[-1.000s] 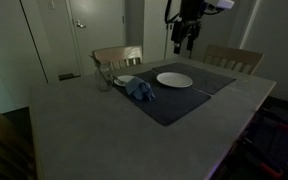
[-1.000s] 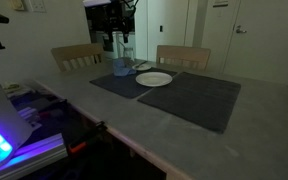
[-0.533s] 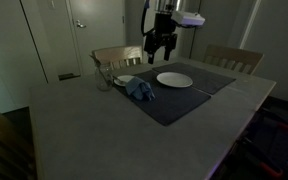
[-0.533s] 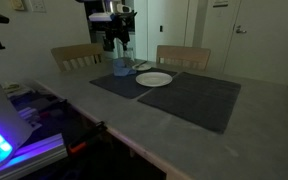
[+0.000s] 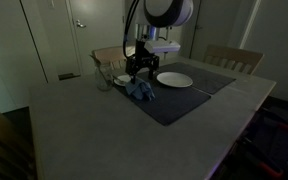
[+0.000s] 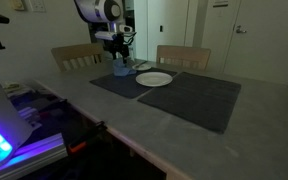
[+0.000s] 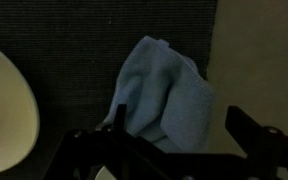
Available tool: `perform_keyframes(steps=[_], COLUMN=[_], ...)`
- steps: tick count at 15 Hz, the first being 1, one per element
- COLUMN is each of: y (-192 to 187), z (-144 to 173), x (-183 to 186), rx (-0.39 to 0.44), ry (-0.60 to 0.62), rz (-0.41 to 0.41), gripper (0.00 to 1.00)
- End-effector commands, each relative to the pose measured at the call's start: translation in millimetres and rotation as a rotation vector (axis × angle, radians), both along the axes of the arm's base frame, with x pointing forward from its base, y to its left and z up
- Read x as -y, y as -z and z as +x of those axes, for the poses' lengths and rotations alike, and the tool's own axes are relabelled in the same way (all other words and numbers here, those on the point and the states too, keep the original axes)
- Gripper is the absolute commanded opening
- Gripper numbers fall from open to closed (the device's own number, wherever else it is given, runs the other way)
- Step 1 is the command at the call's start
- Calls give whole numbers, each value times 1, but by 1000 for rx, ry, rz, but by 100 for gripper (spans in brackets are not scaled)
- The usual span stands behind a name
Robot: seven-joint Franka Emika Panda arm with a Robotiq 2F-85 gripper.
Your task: Use the blue towel to wipe the plate
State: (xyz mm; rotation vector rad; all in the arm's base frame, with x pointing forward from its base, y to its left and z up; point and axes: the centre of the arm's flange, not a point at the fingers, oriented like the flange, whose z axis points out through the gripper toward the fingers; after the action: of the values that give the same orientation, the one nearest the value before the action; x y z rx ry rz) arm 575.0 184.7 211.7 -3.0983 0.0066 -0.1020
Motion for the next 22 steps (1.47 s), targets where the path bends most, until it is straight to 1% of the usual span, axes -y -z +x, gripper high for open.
perform_keyframes(steps=[1, 6, 7, 8, 9, 10, 15, 19, 20, 22], y=[18, 30, 31, 31, 31, 31, 29, 27, 27, 26], z=[13, 8, 6, 6, 5, 5, 5, 7, 7, 6], x=[-6, 2, 3, 4, 5, 6, 5, 5, 5, 7], rx=[2, -14, -16, -17, -18, -22, -35, -39, -40, -44], ry=[39, 94, 98, 103, 107, 110, 132, 143, 146, 157], rz=[-19, -36, -35, -35, -31, -16, 18, 27, 27, 34], gripper=[100, 100, 99, 82, 74, 71, 35, 7, 1, 0])
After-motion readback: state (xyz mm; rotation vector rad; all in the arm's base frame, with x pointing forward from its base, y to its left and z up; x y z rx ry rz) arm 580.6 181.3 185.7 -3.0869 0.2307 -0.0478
